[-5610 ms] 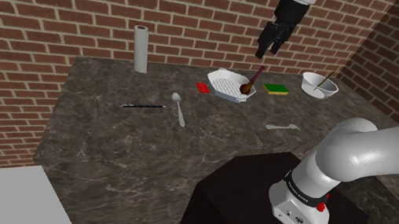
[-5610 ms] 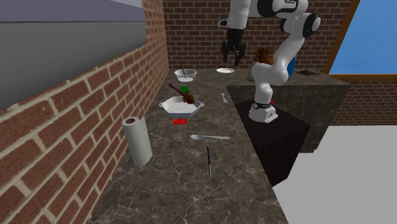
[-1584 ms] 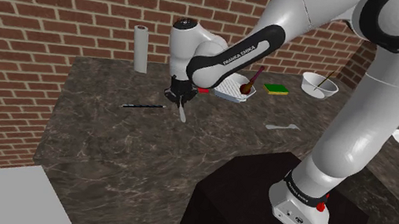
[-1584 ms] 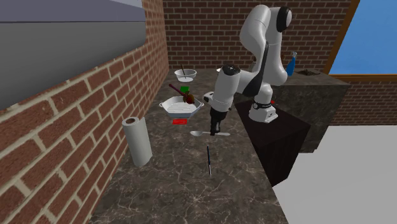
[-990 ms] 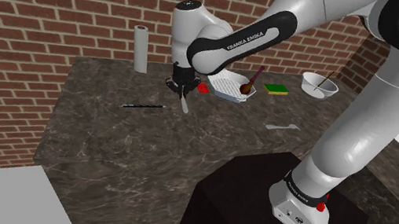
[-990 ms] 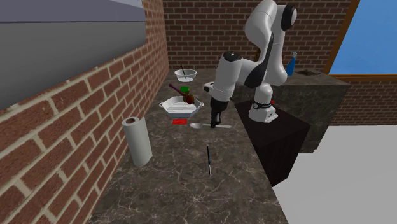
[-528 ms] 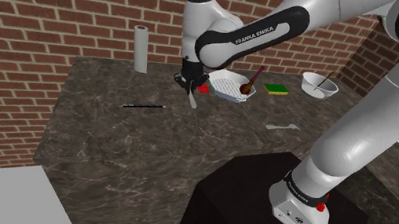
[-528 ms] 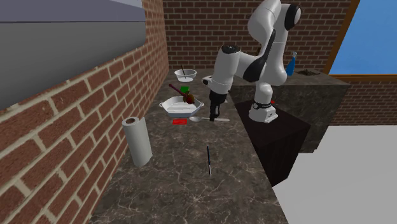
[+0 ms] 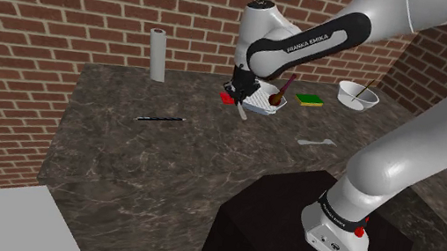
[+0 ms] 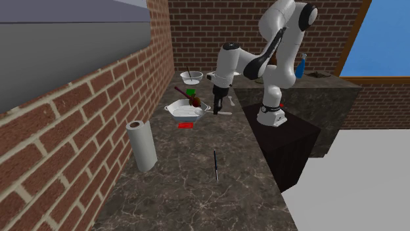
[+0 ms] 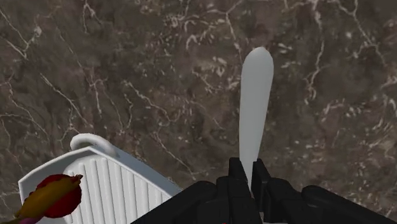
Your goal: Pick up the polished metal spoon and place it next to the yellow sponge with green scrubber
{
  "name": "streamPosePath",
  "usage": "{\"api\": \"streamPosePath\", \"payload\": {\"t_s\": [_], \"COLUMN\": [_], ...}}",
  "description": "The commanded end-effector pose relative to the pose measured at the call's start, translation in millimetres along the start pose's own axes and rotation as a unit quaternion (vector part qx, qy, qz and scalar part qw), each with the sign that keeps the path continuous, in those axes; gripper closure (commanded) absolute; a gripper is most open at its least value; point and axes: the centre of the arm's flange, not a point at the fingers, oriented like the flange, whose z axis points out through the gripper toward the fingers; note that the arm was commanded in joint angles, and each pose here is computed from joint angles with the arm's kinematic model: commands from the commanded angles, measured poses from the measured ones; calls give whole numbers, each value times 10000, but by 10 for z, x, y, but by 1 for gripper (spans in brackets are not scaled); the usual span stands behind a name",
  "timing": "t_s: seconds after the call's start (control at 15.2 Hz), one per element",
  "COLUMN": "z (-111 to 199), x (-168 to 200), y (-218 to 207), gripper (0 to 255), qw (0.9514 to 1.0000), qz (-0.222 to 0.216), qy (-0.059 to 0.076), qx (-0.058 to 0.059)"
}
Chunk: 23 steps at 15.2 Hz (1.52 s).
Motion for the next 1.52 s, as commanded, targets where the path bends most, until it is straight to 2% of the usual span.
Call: {"api": "streamPosePath", "payload": {"t_s": [0.0,1.45], "z": [45,517], "x": [34,279], "y": [280,3135], "gripper": [255,255], "qw": [10000,10000], "qz": [-8,-8], "qy": [0,0], "qx": [4,4]}}
